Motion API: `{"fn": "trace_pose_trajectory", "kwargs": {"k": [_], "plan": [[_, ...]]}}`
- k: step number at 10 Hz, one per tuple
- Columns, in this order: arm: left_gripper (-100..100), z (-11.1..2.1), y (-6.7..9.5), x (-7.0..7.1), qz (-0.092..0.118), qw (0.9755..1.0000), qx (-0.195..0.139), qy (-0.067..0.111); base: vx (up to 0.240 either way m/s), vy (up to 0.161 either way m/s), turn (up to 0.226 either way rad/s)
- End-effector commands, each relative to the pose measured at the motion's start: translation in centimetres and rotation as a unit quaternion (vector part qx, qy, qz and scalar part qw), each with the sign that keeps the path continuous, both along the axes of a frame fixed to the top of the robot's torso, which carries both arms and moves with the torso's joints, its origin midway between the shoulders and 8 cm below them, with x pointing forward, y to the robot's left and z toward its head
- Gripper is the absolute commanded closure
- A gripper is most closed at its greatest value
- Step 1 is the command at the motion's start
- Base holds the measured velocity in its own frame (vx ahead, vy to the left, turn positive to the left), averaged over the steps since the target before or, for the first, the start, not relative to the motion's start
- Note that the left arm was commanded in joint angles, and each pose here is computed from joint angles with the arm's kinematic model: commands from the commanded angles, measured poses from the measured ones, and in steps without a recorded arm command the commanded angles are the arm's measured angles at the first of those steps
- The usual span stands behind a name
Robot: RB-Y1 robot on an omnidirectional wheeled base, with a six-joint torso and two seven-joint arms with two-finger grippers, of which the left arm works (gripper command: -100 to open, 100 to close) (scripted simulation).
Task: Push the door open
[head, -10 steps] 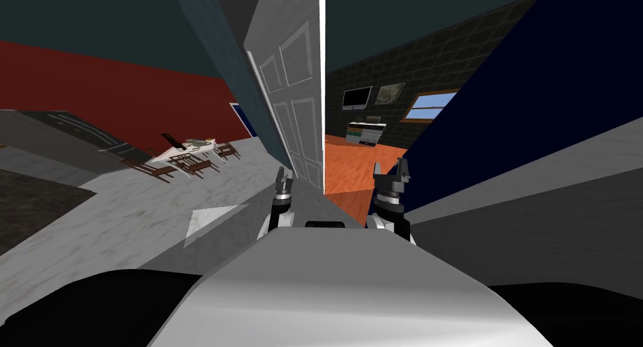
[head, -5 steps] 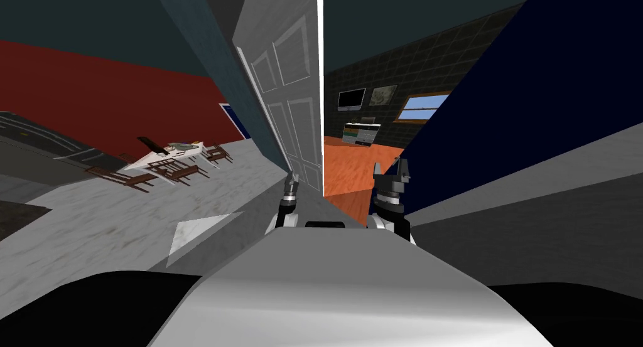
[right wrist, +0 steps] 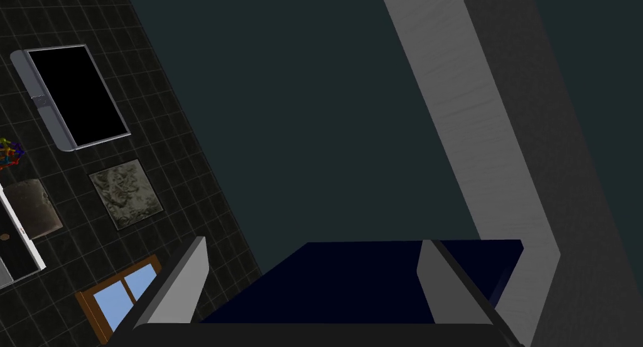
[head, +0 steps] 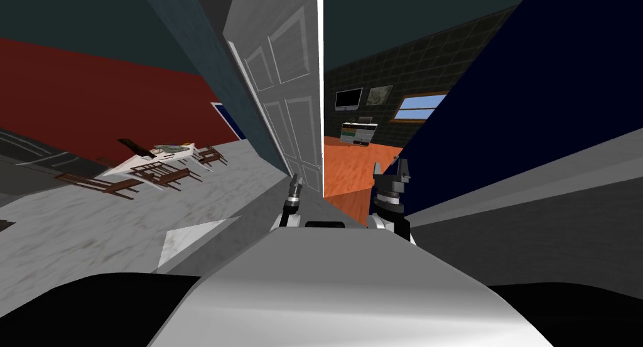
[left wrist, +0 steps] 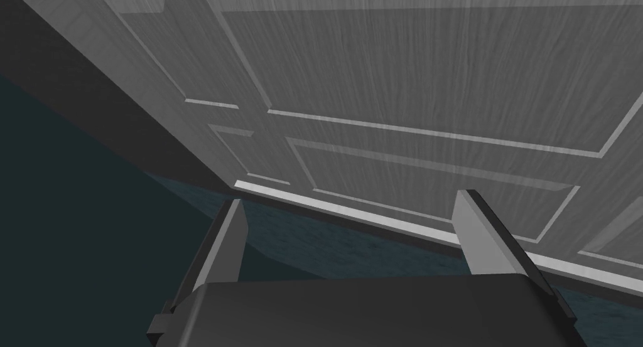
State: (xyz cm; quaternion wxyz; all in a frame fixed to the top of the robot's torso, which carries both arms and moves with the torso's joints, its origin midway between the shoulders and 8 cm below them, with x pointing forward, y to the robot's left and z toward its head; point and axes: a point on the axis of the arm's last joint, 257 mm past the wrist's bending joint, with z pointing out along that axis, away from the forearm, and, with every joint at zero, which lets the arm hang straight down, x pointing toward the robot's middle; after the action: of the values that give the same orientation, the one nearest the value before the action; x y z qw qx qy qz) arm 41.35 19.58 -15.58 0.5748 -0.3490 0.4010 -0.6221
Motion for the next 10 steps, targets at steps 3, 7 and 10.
{"fn": "trace_pose_trajectory", "kwargs": {"k": [3,7,10], "plan": [[-100,-3.1,-1.3,0.4,-0.016,0.9995,0.001,0.028,0.062,0.07,-0.094],[-100,-6.8,-2.8,0.7,-0.035,0.9975,0.004,0.061,0.05,0.054,-0.076],[-100,-9.1,-3.8,0.7,-0.047,0.9955,0.007,0.083,0.05,0.064,-0.067]]}}
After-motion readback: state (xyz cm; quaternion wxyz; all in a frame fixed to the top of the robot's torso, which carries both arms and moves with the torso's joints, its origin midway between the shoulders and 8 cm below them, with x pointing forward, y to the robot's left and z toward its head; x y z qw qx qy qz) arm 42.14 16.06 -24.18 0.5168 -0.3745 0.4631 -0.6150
